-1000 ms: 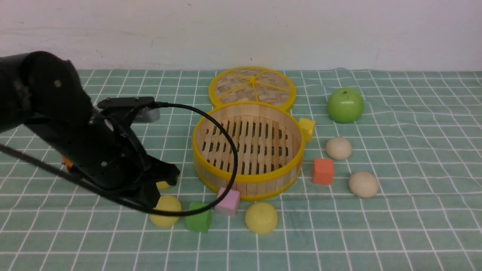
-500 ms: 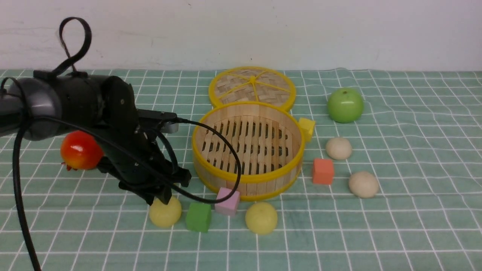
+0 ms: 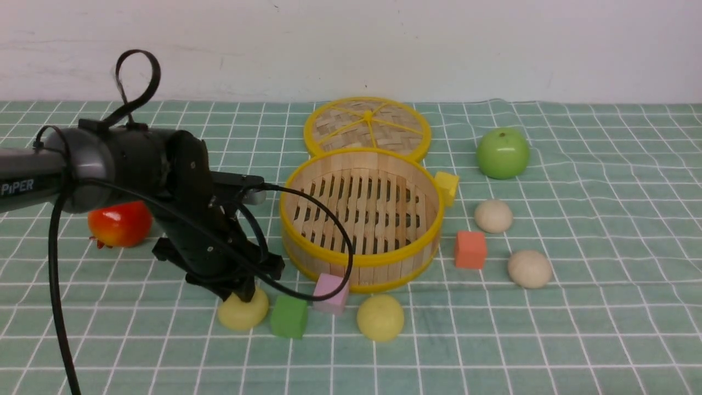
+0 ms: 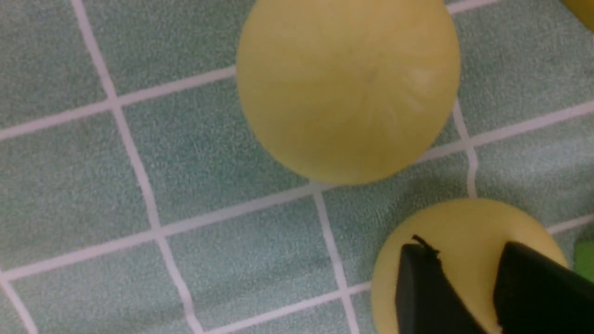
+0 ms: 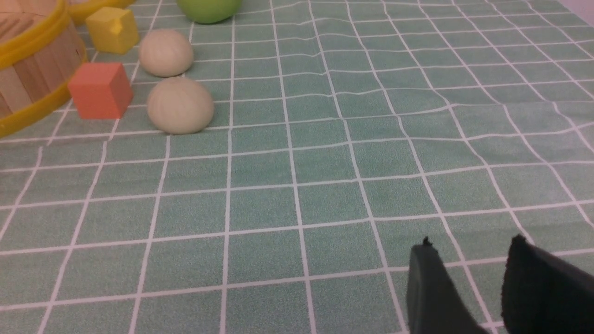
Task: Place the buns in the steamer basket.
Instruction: Use the left arm to grab a steamed stuffed bun, then use the left arm to put the steamed stuffed bun into the steamer, then use the left arm to grab a steamed stuffed bun, then use the left arm to put the steamed stuffed bun into the steamer, then use the left arm to grab a steamed stuffed bun
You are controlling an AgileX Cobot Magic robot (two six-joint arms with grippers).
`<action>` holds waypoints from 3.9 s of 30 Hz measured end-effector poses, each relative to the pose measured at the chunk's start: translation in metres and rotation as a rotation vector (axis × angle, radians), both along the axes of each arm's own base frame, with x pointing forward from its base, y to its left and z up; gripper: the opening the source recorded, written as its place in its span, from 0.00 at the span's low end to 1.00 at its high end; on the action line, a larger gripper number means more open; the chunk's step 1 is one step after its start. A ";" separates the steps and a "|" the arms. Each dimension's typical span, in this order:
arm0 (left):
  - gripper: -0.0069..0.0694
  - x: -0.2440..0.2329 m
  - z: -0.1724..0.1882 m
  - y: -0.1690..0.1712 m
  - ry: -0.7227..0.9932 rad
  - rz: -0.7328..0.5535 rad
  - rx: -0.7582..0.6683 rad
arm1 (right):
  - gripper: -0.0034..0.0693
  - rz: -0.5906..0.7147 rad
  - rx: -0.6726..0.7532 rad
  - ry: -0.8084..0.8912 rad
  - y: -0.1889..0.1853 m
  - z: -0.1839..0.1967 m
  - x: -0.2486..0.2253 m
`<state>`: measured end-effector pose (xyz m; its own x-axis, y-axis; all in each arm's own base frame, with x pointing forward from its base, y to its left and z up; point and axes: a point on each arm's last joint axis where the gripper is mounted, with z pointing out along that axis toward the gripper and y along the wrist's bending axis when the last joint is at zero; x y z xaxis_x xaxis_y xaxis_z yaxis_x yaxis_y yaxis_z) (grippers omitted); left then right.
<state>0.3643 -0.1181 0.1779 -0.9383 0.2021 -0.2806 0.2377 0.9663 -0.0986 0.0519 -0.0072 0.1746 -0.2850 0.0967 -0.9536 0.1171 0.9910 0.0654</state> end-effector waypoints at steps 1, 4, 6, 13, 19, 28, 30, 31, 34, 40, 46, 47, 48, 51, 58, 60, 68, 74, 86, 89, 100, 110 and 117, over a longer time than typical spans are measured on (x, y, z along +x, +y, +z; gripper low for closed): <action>0.24 -0.001 0.001 0.000 0.008 0.003 -0.004 | 0.38 0.000 0.000 0.000 0.000 0.000 0.000; 0.09 -0.005 0.009 -0.001 0.022 0.011 -0.025 | 0.38 0.000 0.000 0.000 0.000 0.000 0.000; 0.07 -0.012 0.026 -0.002 0.019 0.012 -0.047 | 0.38 0.000 0.000 0.000 0.000 0.000 0.000; 0.07 -0.021 0.104 -0.025 -0.205 -0.087 -0.189 | 0.38 0.000 0.000 0.000 0.000 0.000 0.000; 0.07 0.010 0.097 -0.053 -0.308 -0.106 -0.342 | 0.38 0.000 0.000 0.000 0.000 0.000 0.000; 0.23 0.049 0.024 -0.065 -0.256 -0.072 -0.309 | 0.38 0.000 0.000 0.000 0.000 0.000 0.000; 0.28 0.049 0.024 -0.065 -0.258 -0.071 -0.309 | 0.38 0.000 0.000 0.000 0.000 0.000 0.000; 0.35 0.049 0.027 -0.065 -0.264 -0.072 -0.311 | 0.38 0.000 0.000 0.000 0.000 0.000 0.000; 0.52 0.046 0.044 -0.064 -0.299 -0.077 -0.321 | 0.38 0.000 0.000 0.000 0.000 0.000 0.000; 0.62 0.016 0.114 -0.050 -0.362 -0.143 -0.303 | 0.38 0.000 0.000 0.000 0.000 0.000 0.000; 0.40 -0.008 0.115 -0.006 -0.143 -0.039 -0.109 | 0.38 0.000 0.000 0.000 0.000 0.000 0.000; 0.39 -0.009 0.114 -0.005 -0.138 -0.042 -0.100 | 0.38 0.000 0.000 0.000 0.000 0.000 0.000; 0.33 -0.004 0.094 0.004 -0.086 -0.022 -0.039 | 0.38 0.000 0.000 0.000 0.000 0.000 0.000; 0.29 0.004 0.073 0.008 -0.068 -0.011 -0.002 | 0.38 0.000 0.000 0.000 0.000 0.000 0.000; 0.35 0.030 0.043 0.004 -0.163 0.001 -0.007 | 0.38 0.000 0.000 0.000 0.000 0.000 0.000; 0.40 0.034 0.037 0.004 -0.181 -0.009 0.013 | 0.38 0.000 0.000 0.000 0.000 0.000 0.000; 0.44 0.043 0.012 0.006 -0.177 -0.027 0.076 | 0.38 0.000 0.000 0.000 0.000 0.000 0.000; 0.36 0.046 0.004 0.006 -0.178 -0.029 0.081 | 0.38 0.000 0.000 0.000 0.000 0.000 0.000; 0.07 0.027 0.099 -0.002 -0.326 -0.008 -0.124 | 0.38 0.000 0.000 0.000 0.000 0.000 0.000; 0.07 0.026 0.123 -0.011 -0.416 -0.073 -0.228 | 0.38 0.000 0.000 0.000 0.000 0.000 0.000; 0.07 0.069 0.053 -0.031 -0.478 -0.138 -0.319 | 0.38 0.000 0.000 0.000 0.000 0.000 0.000; 0.35 0.078 0.027 -0.027 -0.469 -0.126 -0.232 | 0.38 0.000 0.000 0.000 0.000 0.000 0.000; 0.59 0.066 0.071 -0.025 -0.521 -0.090 -0.281 | 0.38 0.000 0.000 0.000 0.000 0.000 0.000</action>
<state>0.4305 -0.1430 0.2484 -0.6451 0.1261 -0.7537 0.4034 0.8938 -0.1958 0.0519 -0.0072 0.1746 -0.2850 0.0967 -0.9536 0.1171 0.9910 0.0654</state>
